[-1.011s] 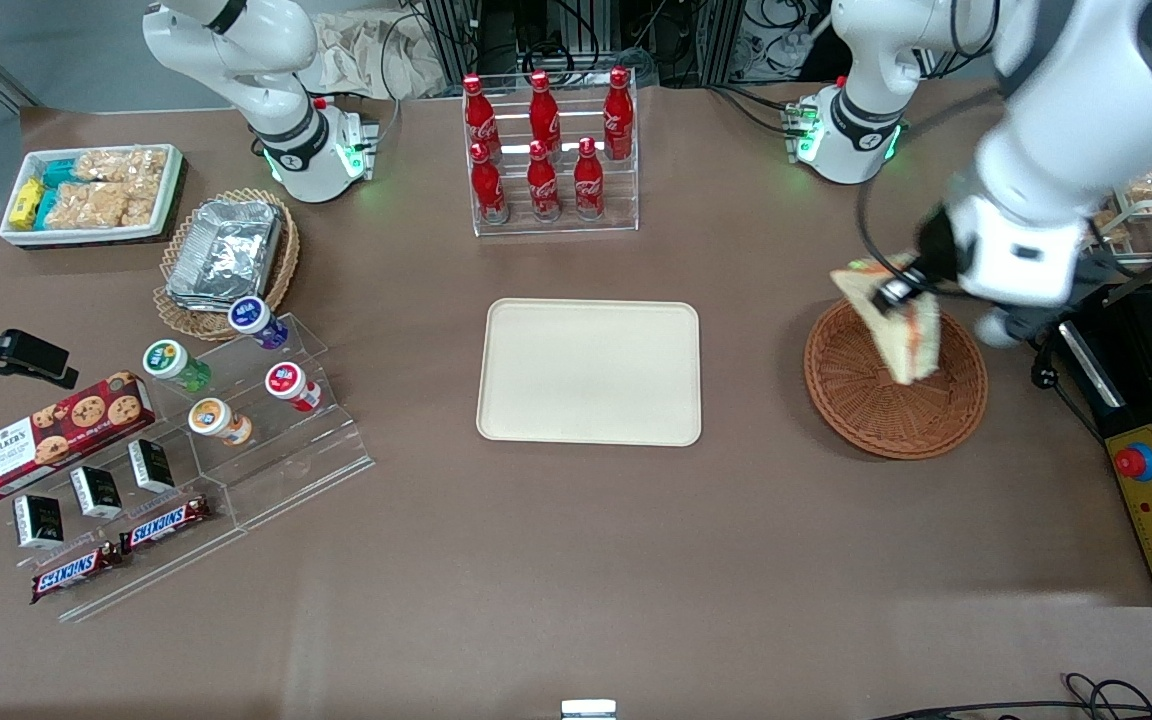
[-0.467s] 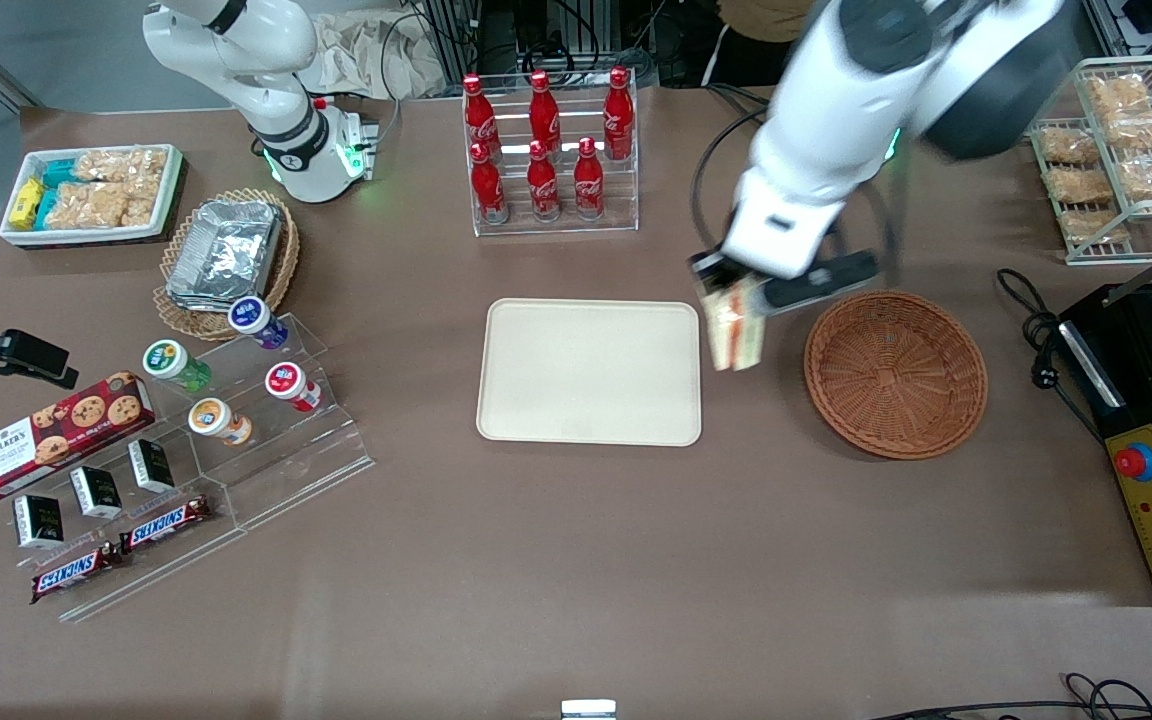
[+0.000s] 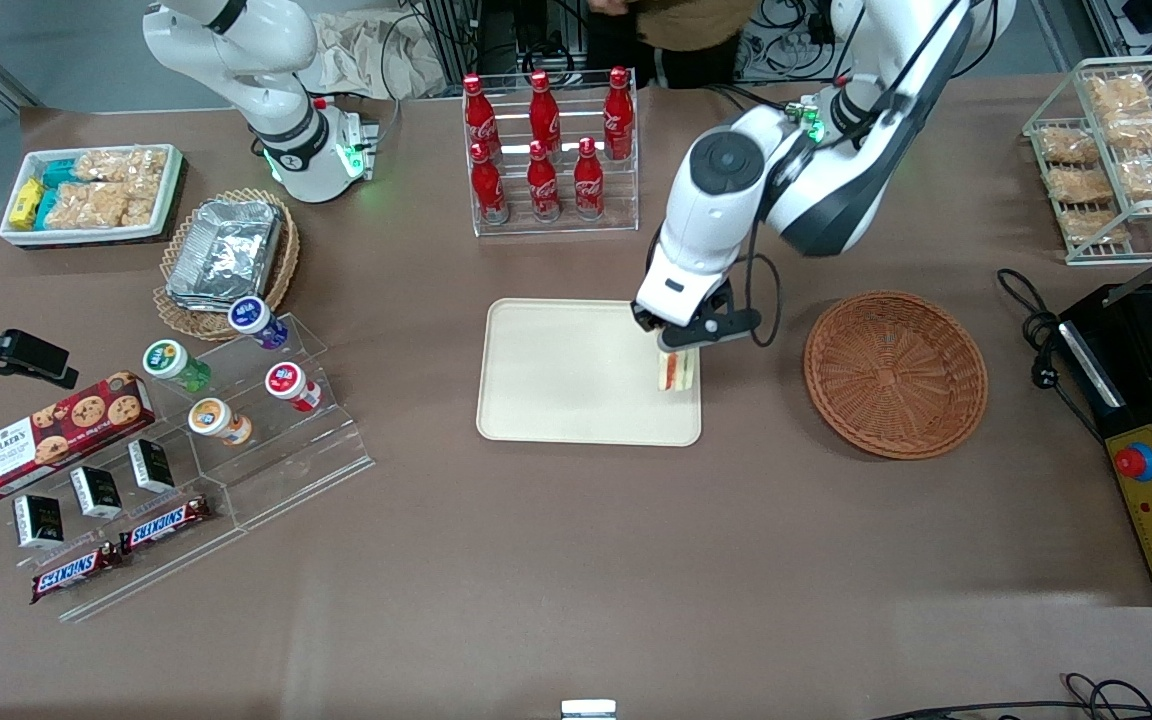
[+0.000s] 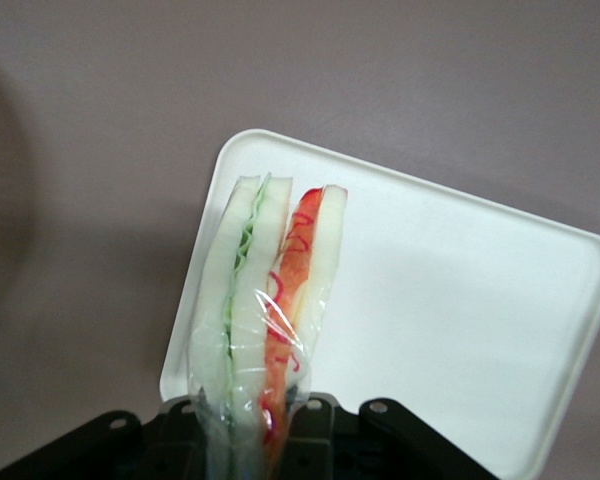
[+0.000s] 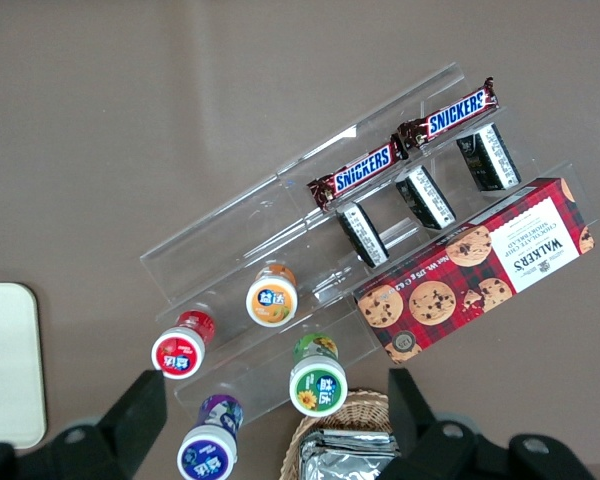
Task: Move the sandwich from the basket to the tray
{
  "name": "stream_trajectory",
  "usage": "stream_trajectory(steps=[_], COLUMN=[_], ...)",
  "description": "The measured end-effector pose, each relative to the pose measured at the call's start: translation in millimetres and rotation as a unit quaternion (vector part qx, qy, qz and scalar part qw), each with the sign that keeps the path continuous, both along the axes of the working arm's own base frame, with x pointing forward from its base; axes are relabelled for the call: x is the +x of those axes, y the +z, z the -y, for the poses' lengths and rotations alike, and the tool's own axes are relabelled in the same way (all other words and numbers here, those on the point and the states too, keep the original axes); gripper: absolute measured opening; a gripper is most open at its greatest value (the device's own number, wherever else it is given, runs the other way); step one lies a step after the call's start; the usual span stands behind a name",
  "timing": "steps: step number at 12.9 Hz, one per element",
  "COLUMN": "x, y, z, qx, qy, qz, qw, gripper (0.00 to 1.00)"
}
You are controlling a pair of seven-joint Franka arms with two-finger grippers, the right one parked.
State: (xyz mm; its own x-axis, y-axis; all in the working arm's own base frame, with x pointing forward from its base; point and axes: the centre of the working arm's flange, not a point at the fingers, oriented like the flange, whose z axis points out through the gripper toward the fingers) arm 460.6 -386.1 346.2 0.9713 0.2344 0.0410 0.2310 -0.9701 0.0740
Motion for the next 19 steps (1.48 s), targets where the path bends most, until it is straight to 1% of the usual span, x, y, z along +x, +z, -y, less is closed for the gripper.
stream_trajectory(steps=[1, 2, 4, 5, 7, 8, 9, 13, 14, 15, 16, 18, 19], x=[-2, -6, -18, -25, -33, -31, -30, -29, -29, -29, -27, -22, -16], y=[-26, -51, -93, -111, -132, -132, -131, -133, -133, -133, -132, -127, -122], z=[0, 1, 10, 17, 23, 24, 25, 23, 23, 23, 23, 23, 23], qx=[0.0, 0.005, 0.025, 0.031, 0.038, 0.038, 0.038, 0.04, 0.041, 0.041, 0.041, 0.042, 0.049], qy=[-0.004, -0.012, -0.034, -0.042, -0.049, -0.05, -0.051, -0.053, -0.053, -0.053, -0.054, -0.053, -0.048], qz=[0.006, 0.008, 0.01, 0.015, 0.026, 0.033, 0.035, 0.036, 0.036, 0.037, 0.039, 0.043, 0.046], qw=[1.0, 0.9999, 0.9991, 0.9985, 0.9977, 0.9975, 0.9974, 0.9972, 0.9971, 0.9971, 0.997, 0.9968, 0.9966], gripper=[0.21, 0.21, 0.21, 0.21, 0.21, 0.21, 0.28, 0.71, 0.8, 0.91, 1.0, 1.0, 1.0])
